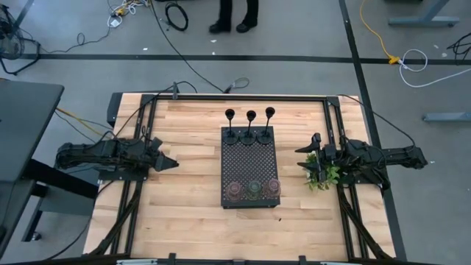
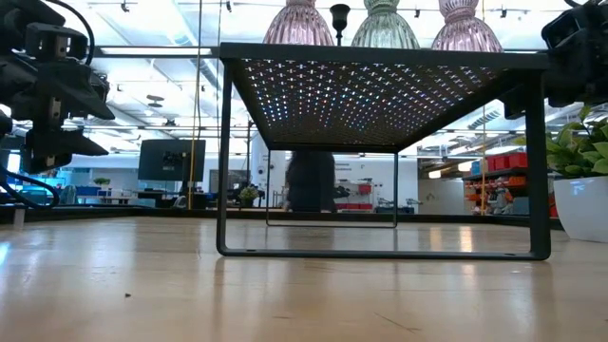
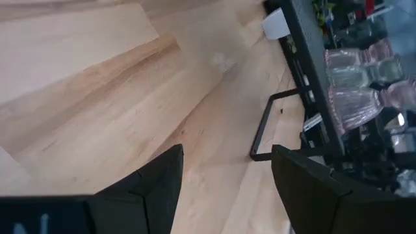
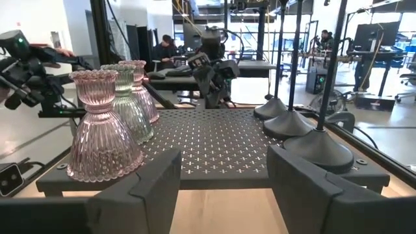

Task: Pick & Place candle stick holders
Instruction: Return to Home Position

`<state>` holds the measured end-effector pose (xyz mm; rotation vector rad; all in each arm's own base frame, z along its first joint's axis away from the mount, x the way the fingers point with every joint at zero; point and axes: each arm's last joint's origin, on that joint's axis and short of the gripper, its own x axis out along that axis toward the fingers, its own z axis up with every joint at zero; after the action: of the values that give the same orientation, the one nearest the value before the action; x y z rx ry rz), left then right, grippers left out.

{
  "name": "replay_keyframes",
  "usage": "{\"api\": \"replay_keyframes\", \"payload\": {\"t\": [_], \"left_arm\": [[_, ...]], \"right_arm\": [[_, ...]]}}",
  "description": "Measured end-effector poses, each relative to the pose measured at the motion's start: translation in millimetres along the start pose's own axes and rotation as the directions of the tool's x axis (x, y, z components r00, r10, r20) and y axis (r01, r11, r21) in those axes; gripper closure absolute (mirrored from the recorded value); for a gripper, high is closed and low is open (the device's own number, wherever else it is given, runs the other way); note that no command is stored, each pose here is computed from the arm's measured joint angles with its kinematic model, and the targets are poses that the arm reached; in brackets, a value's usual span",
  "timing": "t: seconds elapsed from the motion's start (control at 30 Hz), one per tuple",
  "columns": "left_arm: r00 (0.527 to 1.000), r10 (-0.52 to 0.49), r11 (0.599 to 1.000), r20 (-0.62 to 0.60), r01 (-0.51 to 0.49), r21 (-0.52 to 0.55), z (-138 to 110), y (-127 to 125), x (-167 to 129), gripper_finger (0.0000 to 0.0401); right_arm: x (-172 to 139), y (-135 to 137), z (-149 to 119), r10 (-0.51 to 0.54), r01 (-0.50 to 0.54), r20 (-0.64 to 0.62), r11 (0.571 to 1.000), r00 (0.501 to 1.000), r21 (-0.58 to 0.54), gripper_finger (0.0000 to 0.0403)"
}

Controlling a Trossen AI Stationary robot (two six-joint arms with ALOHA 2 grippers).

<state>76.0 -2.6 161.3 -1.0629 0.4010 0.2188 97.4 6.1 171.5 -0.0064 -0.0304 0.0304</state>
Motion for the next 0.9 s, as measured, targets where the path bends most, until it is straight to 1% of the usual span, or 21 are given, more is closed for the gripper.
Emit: {"api": "replay_keyframes", "payload": {"t": [0.03,0.07,0.1,0.13,0.17,0.2,0.23,0.27,0.3,0.33,0.37,0.43,0.47,0.5,0.53,0.57,0.6,0.7,0.83,0.87,0.9], "left_arm": [[1.000,-0.003,1.000,0.000,0.003,-0.017,0,0,0,0.0165],[1.000,-0.017,1.000,0.008,0.017,0.003,1,-2,0,0.0165],[0.998,-0.053,0.997,0.030,0.051,0.056,3,-5,0,0.0165],[0.989,-0.133,0.981,0.071,0.121,0.153,7,-13,-1,0.0165],[0.970,-0.217,0.938,0.111,0.176,0.300,11,-21,-2,0.0165],[0.938,-0.311,0.865,0.154,0.212,0.454,15,-29,-4,0.0165],[0.891,-0.416,0.766,0.180,0.237,0.597,18,-37,-7,0.0165],[0.842,-0.511,0.665,0.176,0.257,0.701,20,-43,-10,0.0165],[0.793,-0.591,0.564,0.149,0.274,0.779,20,-48,-13,0.0165],[0.747,-0.656,0.462,0.107,0.284,0.840,20,-51,-15,0.0165],[0.713,-0.699,0.366,0.057,0.289,0.885,18,-52,-16,0.0165],[0.671,-0.736,0.161,-0.084,0.295,0.942,12,-49,-12,0.0165],[0.662,-0.735,0.086,-0.146,0.305,0.949,8,-45,-9,0.0165],[0.657,-0.728,0.042,-0.194,0.325,0.945,4,-41,-5,0.0165],[0.658,-0.721,0.028,-0.217,0.341,0.940,2,-37,-1,0.0165],[0.672,-0.706,0.034,-0.223,0.348,0.937,-1,-32,3,0.0165],[0.688,-0.693,0.050,-0.216,0.345,0.937,-1,-31,4,0.0165],[0.745,-0.649,0.147,-0.156,0.323,0.935,-1,-28,8,0.0165],[0.806,-0.591,0.250,-0.024,0.211,0.945,3,-25,10,0.0165],[0.822,-0.570,0.272,0.007,0.181,0.945,3,-24,11,0.0165],[0.832,-0.553,0.284,0.033,0.151,0.947,4,-23,12,0.0165]], "right_arm": [[0,0,0,0.000,0.000,0.000,1.000,1.000,0.000,0.0174],[0,0,0,0.000,0.000,0.000,1.000,1.000,0.000,0.0174],[0,0,0,0.000,0.000,0.000,1.000,1.000,0.000,0.0174],[0,0,0,0.000,0.000,0.000,1.000,1.000,0.000,0.0174],[0,0,0,0.000,0.000,0.000,1.000,1.000,0.000,0.0174],[0,0,0,0.000,0.000,0.000,1.000,1.000,0.000,0.0174],[0,0,0,0.000,0.000,0.000,1.000,1.000,0.000,0.0174],[0,0,0,0.000,0.000,0.000,1.000,1.000,0.000,0.0174],[0,0,0,0.000,0.000,0.000,1.000,1.000,0.000,0.0174],[0,0,0,0.000,0.000,0.000,1.000,1.000,0.000,0.0174],[0,0,0,0.000,0.000,0.000,1.000,1.000,0.000,0.0174],[0,0,0,0.000,0.000,0.000,1.000,1.000,0.000,0.0174],[0,0,0,0.000,0.000,-0.001,1.000,1.000,0.000,0.0174],[0,0,0,0.000,0.000,0.000,1.000,1.000,0.000,0.0174],[0,0,0,0.000,0.000,-0.001,1.000,1.000,0.000,0.0174],[0,0,0,0.000,0.000,0.000,1.000,1.000,0.000,0.0174],[0,0,0,0.000,0.000,0.000,1.000,1.000,-0.001,0.0174],[0,0,0,0.000,0.000,0.000,1.000,1.000,-0.001,0.0174],[0,0,0,0.000,0.000,-0.001,1.000,1.000,-0.001,0.0174],[0,0,0,0.000,0.000,-0.001,1.000,1.000,-0.001,0.0174],[0,0,0,0.000,0.000,-0.001,1.000,1.000,-0.001,0.0174]]}}
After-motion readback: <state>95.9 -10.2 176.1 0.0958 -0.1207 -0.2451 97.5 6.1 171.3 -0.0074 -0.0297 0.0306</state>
